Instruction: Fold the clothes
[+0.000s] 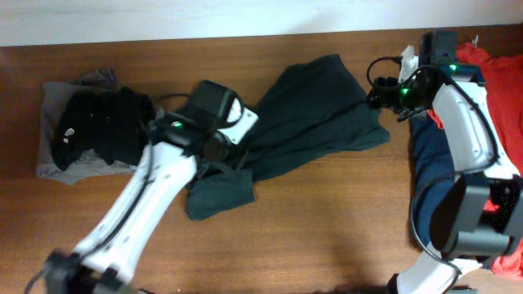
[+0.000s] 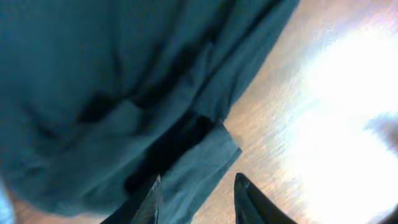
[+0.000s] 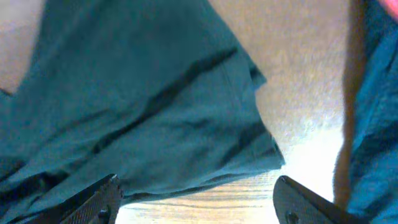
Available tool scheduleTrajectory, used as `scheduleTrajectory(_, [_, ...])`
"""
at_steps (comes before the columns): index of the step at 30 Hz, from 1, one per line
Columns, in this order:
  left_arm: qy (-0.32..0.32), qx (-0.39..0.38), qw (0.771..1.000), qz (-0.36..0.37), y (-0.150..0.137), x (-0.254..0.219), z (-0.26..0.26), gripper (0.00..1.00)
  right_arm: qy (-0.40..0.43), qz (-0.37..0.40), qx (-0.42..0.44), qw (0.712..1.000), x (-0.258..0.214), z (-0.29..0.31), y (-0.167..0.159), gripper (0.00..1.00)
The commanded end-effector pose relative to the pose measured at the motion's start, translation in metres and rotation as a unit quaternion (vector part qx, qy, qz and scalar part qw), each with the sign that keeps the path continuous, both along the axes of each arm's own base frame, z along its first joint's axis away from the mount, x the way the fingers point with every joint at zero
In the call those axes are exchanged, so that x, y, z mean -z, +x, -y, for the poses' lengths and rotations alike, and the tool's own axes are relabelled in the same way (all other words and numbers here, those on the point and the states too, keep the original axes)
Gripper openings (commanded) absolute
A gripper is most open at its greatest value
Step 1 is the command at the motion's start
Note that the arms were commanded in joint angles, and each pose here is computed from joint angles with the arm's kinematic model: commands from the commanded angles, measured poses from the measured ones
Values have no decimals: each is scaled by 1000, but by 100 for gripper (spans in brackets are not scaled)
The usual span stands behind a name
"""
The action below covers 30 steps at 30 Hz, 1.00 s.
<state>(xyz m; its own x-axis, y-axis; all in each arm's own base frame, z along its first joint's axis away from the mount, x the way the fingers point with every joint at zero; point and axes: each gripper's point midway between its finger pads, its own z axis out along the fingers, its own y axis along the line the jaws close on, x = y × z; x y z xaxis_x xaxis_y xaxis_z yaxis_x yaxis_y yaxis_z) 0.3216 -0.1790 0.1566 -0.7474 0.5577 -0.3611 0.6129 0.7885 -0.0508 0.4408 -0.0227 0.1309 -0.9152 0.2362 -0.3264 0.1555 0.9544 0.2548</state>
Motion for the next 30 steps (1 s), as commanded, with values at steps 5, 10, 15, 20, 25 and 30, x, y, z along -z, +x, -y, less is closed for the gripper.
scheduleTrajectory(5, [26,69,992,-105,-5,100,18,50,11,-45,13,999,24,-2,-7,82])
scheduleTrajectory(10, [4,65,991,-114,-9,80,26,0,11,-42,13,999,24,-2,-5,82])
scheduleTrajectory(15, [24,-10,999,-23,22,-14,-1,0,10,-43,13,999,24,-2,-6,82])
scheduleTrajectory(20, [65,-185,971,139,53,-134,-87,0,6,-49,15,999,26,-1,-8,84])
scheduleTrajectory(25, [62,-285,937,191,47,-173,-137,0,9,-86,15,996,53,-2,-18,85])
scheduleTrajectory(30, [48,-307,928,206,48,-182,-142,0,51,-111,4,993,81,-17,-31,84])
